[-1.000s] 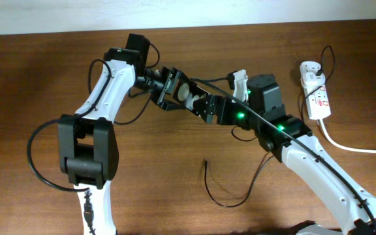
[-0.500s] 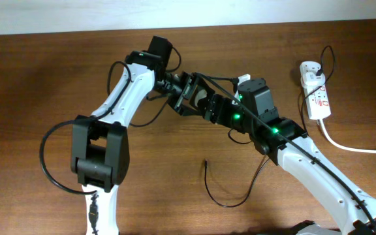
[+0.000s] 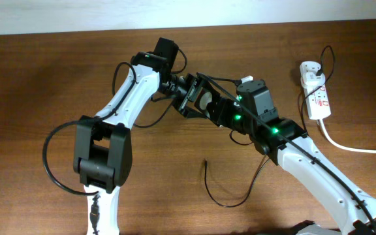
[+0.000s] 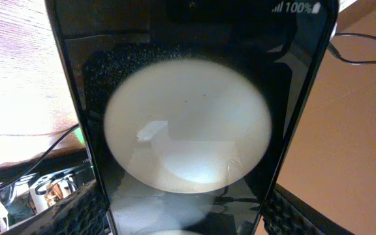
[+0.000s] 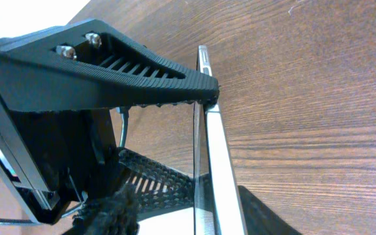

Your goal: Plug charger to phone and switch on socket

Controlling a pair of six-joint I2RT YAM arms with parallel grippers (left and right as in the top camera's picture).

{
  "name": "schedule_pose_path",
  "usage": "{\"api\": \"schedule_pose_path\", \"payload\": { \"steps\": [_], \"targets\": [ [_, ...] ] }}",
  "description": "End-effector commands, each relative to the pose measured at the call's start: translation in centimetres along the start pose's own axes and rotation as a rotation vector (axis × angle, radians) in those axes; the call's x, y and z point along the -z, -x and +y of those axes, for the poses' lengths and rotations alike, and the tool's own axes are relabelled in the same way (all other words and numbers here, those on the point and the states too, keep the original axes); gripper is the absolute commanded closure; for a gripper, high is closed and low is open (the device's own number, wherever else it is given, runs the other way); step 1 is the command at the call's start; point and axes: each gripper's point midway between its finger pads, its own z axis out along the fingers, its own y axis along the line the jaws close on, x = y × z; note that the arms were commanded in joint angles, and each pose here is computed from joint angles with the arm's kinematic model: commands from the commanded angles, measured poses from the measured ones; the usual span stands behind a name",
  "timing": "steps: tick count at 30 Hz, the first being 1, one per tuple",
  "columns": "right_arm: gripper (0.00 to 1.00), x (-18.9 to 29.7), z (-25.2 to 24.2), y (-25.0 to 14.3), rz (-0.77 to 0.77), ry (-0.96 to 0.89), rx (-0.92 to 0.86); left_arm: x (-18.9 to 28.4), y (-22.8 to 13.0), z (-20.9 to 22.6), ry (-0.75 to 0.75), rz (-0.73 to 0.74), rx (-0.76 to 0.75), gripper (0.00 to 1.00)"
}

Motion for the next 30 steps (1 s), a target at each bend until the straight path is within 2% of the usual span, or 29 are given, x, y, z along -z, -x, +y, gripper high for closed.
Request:
{"api": "schedule_pose_path", "payload": {
  "steps": [1, 5, 17, 21, 23, 24, 25, 27, 30],
  "targets": [
    [0.56, 0.1, 0.4, 0.4, -0.017, -0.001, 0.013, 0.0, -1.0, -1.0, -0.026, 0.043, -0.009, 1.00],
    [0.68, 0.0, 0.4, 0.4, -0.015, -0.003, 0.013, 0.0, -1.4, -1.2, -0.034, 0.064, -0.010, 1.00],
    [0.81, 0.0, 0.1, 0.5, -0.021, -0.015, 0.012, -0.7, -2.1, -1.2, -0.024, 0.081, -0.020, 1.00],
    [0.94, 0.0, 0.1, 0.5, -0.023, -0.016, 0.013, -0.7, -2.3, -1.2, -0.028, 0.091, -0.020, 1.00],
    [0.96, 0.0, 0.1, 0.5, -0.023, -0.016, 0.012, -0.7, -2.3, -1.2, -0.028, 0.091, -0.020, 1.00],
    [0.96, 0.0, 0.1, 0.5, -0.024, -0.016, 0.012, -0.7, -2.3, -1.2, -0.028, 0.091, -0.020, 0.93],
    [0.96, 0.0, 0.1, 0.6, -0.024, -0.017, 0.011, -0.7, -2.3, -1.2, -0.028, 0.090, -0.020, 0.70],
    [0.96, 0.0, 0.1, 0.6, -0.026, -0.017, 0.011, -0.7, -2.2, -1.2, -0.027, 0.087, -0.020, 0.01],
    [0.96, 0.1, -0.3, 1.3, -0.046, -0.024, 0.004, -0.7, -2.2, -1.2, -0.028, 0.088, -0.028, 0.01]
  ]
}}
